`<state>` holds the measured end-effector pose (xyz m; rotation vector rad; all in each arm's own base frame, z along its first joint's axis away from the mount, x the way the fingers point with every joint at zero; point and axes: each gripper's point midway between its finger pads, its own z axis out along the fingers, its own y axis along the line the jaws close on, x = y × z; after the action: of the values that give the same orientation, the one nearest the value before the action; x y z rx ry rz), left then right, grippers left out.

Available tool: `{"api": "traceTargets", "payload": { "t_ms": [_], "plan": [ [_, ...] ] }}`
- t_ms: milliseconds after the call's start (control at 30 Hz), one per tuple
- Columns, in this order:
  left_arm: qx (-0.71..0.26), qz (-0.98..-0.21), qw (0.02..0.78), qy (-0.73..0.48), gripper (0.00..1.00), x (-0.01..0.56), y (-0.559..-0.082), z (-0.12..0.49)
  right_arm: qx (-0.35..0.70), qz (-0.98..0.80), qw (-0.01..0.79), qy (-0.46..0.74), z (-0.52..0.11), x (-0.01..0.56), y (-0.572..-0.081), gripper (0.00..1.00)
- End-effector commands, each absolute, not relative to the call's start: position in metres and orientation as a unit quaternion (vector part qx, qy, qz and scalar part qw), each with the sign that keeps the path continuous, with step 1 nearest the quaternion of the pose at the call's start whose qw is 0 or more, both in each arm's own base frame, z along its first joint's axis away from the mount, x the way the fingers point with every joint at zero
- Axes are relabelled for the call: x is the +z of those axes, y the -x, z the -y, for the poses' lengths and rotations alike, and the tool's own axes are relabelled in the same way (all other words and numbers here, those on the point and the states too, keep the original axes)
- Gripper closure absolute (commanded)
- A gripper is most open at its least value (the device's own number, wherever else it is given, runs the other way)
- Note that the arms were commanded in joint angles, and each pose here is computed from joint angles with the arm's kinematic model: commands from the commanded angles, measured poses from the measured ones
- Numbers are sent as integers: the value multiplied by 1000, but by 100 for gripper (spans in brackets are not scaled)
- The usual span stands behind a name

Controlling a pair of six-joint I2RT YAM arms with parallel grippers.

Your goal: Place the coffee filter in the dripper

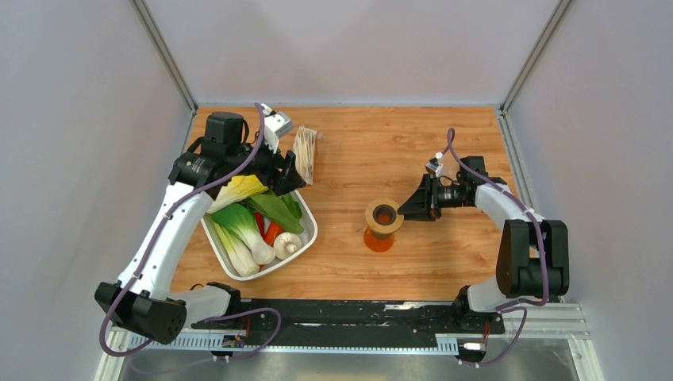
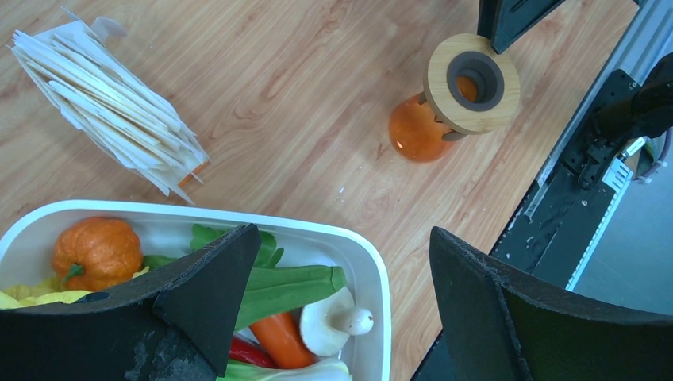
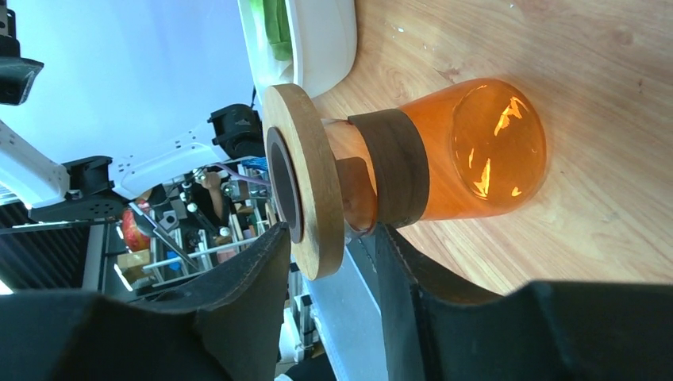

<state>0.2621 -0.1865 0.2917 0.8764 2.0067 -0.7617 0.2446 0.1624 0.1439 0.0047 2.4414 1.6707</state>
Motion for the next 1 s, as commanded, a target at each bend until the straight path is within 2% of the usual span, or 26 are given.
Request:
{"api": "traceTargets", "payload": {
  "t_ms": [0,200,367,500,600,967],
  "plan": [
    [-305,-778,419,-354,11,301,-258,189,553,-824,121,30,-163,160,-248,51],
    [-306,-779,420,-352,11,302,-257,189,535,-829,148,70,-157,178,-249,45],
    [-301,-778,422,-355,11,303,-255,187,474,-851,195,113,-134,191,-261,44],
    [-298,-777,422,-359,11,303,-254,186,388,-875,239,166,-113,187,-277,52],
    [-300,-777,420,-360,11,302,-254,186,328,-893,241,193,-104,175,-283,61],
    [-306,-773,423,-359,11,306,-257,189,298,-901,211,236,-129,154,-270,65]
  ]
}}
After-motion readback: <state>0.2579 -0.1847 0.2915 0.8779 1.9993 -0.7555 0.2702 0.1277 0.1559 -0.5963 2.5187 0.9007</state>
